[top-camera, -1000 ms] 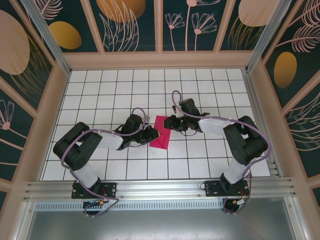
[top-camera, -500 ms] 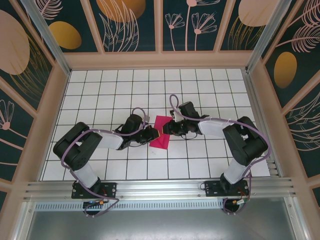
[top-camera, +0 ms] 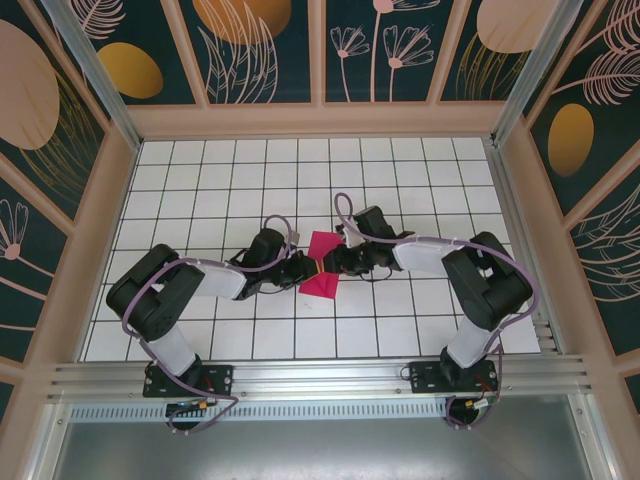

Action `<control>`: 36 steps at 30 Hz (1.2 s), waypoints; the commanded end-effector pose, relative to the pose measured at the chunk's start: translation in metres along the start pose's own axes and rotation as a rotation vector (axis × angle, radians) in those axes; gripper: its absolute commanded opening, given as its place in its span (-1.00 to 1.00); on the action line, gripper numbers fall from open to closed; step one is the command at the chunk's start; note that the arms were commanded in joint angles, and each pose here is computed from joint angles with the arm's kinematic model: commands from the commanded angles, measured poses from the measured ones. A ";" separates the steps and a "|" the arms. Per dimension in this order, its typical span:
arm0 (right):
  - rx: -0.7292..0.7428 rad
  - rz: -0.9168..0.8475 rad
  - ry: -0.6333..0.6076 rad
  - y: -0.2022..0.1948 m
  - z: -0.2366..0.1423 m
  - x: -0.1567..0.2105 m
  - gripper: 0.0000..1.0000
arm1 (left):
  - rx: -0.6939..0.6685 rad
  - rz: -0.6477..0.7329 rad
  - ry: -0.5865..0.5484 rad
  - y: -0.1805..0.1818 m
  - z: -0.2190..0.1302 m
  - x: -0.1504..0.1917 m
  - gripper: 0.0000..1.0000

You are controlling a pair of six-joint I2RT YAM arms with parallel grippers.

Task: Fold a paper plane with a square sheet of paper (pick it up from the middle)
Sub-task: Fold the triangle a second time at the center of the table.

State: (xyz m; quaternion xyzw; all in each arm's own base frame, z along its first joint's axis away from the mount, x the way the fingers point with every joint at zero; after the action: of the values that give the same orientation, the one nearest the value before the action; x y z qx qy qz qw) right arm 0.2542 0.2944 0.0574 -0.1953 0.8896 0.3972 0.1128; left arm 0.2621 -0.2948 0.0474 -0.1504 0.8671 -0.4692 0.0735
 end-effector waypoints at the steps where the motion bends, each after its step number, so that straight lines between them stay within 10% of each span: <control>1: 0.007 -0.014 0.033 -0.003 0.005 0.009 -0.43 | 0.016 0.033 -0.014 -0.007 0.002 -0.003 -0.79; 9: 0.054 -0.016 0.025 -0.011 0.005 0.007 -0.98 | 0.020 0.034 -0.013 -0.009 0.001 -0.003 -0.76; 36: 0.246 -0.016 -0.014 -0.045 -0.001 -0.006 -0.98 | 0.088 0.056 0.046 -0.025 0.015 -0.003 -0.47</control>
State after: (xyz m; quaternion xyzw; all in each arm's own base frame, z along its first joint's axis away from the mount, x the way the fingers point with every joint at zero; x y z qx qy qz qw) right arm 0.2702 0.2701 0.0303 -0.1801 0.9272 0.2993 0.1356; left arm 0.2695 -0.3099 0.0521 -0.1283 0.8566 -0.4952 0.0680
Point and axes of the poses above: each hand's point on the last joint's axis, 136 mm out from that joint toward the fingers, its own z axis out along the fingers, its own y axis along the line the jaws close on, x = y × z, the point moved 1 cm from there along -z, back along the fingers, and after that the axes turned 10 degrees about -z, right-handed, at the moved point
